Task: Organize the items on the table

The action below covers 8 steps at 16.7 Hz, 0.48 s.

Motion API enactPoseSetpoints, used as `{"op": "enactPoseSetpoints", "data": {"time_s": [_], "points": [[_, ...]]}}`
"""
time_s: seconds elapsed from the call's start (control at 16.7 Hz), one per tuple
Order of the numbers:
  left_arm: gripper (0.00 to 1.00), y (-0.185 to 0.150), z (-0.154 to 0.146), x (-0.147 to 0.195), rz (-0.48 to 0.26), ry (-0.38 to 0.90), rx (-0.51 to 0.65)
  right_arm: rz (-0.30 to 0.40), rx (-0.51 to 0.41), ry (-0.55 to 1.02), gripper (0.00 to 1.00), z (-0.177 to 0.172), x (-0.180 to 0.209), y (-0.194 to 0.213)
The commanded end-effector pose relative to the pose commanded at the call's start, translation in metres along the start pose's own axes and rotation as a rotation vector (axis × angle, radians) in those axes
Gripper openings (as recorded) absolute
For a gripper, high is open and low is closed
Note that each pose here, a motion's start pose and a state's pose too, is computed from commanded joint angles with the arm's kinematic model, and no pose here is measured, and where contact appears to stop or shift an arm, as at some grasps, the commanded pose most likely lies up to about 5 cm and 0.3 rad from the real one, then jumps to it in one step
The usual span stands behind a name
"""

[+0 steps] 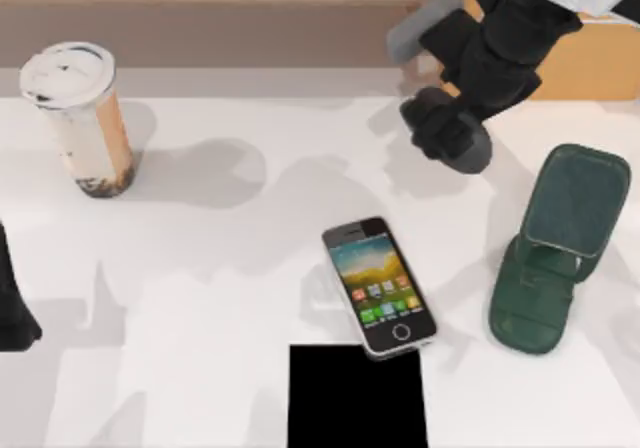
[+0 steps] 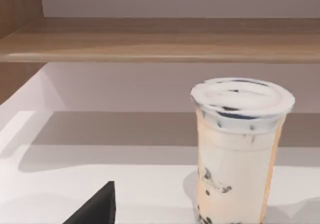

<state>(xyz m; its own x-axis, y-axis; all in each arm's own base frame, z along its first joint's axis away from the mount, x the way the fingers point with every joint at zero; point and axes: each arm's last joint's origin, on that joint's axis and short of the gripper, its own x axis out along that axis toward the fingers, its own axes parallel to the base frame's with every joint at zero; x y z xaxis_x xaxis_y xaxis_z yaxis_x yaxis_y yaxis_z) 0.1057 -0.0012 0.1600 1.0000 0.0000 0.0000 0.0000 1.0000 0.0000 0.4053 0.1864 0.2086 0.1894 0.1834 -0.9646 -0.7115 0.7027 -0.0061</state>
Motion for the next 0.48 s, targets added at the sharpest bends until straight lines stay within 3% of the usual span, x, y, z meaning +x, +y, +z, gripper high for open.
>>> {"op": "enactPoseSetpoints", "data": {"time_s": [0.24, 0.48], "points": [[1.0, 0.0, 0.0, 0.0, 0.0, 0.0, 0.0, 0.038, 0.334, 0.047, 0.0, 0.002, 0.017, 0.086], [1.0, 0.0, 0.0, 0.0, 0.0, 0.0, 0.0, 0.015, 0.599, 0.141, 0.0, -0.022, 0.031, 0.159]]}}
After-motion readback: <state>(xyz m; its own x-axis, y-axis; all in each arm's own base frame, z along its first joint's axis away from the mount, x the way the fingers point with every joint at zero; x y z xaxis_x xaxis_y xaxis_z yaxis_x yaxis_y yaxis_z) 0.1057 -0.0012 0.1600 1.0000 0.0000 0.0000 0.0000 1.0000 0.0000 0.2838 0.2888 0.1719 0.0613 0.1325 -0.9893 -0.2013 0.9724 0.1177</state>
